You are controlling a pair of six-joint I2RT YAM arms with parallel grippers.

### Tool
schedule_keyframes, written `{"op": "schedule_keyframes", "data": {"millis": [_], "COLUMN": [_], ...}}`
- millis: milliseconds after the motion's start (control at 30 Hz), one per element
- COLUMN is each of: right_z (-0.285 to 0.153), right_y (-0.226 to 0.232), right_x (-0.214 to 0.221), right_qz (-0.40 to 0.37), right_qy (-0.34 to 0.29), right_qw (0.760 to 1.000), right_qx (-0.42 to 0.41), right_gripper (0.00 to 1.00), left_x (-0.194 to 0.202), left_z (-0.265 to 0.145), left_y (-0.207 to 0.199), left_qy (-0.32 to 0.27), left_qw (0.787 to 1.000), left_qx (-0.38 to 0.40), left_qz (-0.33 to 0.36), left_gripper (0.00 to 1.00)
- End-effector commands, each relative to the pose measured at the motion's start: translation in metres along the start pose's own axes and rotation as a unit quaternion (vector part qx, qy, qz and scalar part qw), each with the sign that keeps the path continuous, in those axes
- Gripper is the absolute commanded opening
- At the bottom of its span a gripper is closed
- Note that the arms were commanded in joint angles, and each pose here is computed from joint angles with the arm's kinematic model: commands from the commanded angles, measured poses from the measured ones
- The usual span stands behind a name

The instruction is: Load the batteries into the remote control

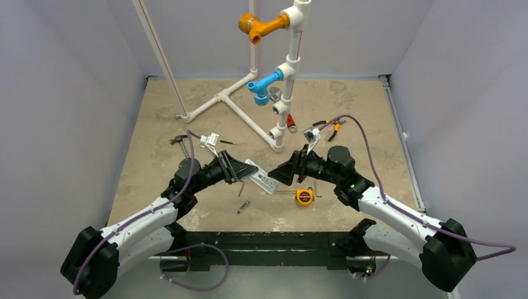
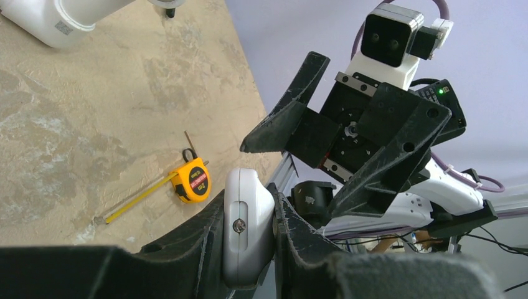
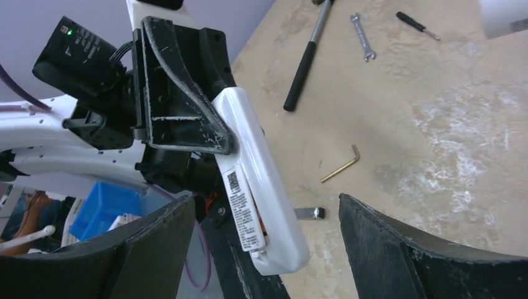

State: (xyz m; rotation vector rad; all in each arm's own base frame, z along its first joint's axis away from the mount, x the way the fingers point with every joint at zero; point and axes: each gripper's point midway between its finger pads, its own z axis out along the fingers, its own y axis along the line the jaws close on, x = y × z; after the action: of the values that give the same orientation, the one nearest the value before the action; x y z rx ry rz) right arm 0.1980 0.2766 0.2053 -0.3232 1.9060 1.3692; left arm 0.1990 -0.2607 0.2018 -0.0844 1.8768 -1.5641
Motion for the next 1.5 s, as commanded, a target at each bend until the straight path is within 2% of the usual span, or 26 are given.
{"op": "schedule_keyframes", "data": {"millis": [0,233,767,833,1033,1167,1233,1467], "right_z": [0.010,0.021,0.027,0.026,0.021,0.019,0.020,0.030], "right_y": [0.014,-0.005,0.002,0.003,0.007,0.014,0.016,0.010], "right_x": [-0.010,-0.010,-0.003,-0.003,-0.013,-0.015,-0.012,0.006], "right_qz": [-0.032,-0.014,-0.020,-0.023,-0.031,-0.035,-0.034,-0.017], "right_qy": [-0.007,-0.011,0.012,0.013,-0.017,-0.024,-0.014,0.033], "right_qw": [0.999,1.000,1.000,0.999,0.999,0.999,0.998,0.998], "right_qx": [-0.017,0.016,-0.015,-0.018,-0.017,-0.033,-0.043,-0.052], "right_gripper": [0.81,0.71,0.46,0.46,0.67,0.73,0.71,0.54], "left_x": [-0.015,-0.014,-0.014,-0.014,-0.016,-0.016,-0.015,-0.015], "left_z": [0.002,0.002,0.003,0.003,0.004,0.004,0.004,0.005], "left_y": [-0.027,-0.028,-0.027,-0.027,-0.028,-0.028,-0.027,-0.027], "left_qy": [-0.018,-0.014,-0.014,-0.014,-0.015,-0.014,-0.013,-0.012], "left_qw": [0.999,0.999,0.999,0.999,0.999,0.999,0.999,0.999], "left_qx": [0.041,0.042,0.040,0.038,0.040,0.039,0.038,0.038], "left_qz": [0.019,0.020,0.020,0.019,0.019,0.020,0.020,0.020], "left_gripper": [0.00,0.00,0.00,0.00,0.00,0.00,0.00,0.00]}}
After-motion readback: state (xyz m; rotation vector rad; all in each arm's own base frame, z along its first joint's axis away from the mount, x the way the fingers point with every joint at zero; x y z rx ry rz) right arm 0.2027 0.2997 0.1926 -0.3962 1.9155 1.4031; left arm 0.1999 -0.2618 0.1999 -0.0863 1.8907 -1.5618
